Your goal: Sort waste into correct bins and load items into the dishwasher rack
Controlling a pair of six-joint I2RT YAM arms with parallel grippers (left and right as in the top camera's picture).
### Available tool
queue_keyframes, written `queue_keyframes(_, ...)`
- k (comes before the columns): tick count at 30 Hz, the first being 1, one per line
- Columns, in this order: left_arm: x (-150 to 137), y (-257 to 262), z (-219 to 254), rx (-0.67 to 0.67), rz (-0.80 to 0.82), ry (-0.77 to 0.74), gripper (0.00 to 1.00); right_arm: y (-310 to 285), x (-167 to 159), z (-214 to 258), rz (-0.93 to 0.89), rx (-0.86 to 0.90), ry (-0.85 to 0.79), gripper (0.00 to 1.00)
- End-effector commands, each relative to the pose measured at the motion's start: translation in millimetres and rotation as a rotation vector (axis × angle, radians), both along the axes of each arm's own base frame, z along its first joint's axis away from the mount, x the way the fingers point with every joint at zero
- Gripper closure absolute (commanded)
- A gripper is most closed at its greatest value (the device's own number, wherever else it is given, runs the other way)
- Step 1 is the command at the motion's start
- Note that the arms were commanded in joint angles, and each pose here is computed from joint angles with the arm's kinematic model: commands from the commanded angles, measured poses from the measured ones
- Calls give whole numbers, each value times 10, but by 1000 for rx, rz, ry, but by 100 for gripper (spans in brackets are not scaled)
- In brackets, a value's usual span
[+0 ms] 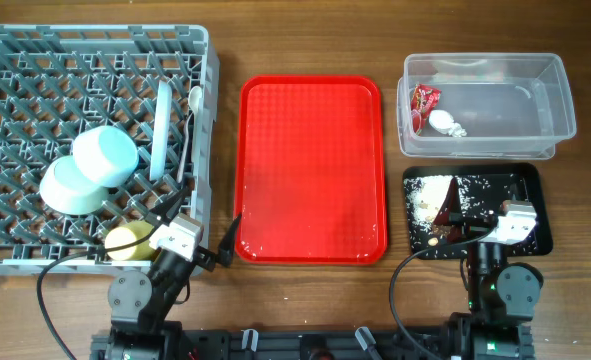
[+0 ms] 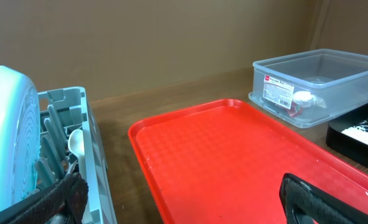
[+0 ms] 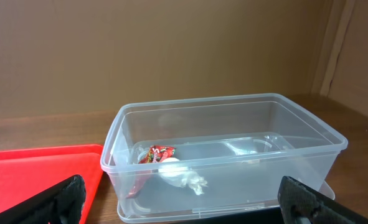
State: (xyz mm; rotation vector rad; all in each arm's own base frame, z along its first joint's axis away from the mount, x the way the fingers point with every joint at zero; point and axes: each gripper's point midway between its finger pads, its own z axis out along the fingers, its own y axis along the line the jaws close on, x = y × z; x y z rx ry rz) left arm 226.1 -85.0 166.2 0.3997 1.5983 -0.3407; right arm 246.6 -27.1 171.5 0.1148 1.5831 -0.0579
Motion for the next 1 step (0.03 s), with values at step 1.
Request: queue_keyframes(1, 5, 6, -18, 5, 7, -6, 0, -3, -3, 16, -1, -9, -7, 0)
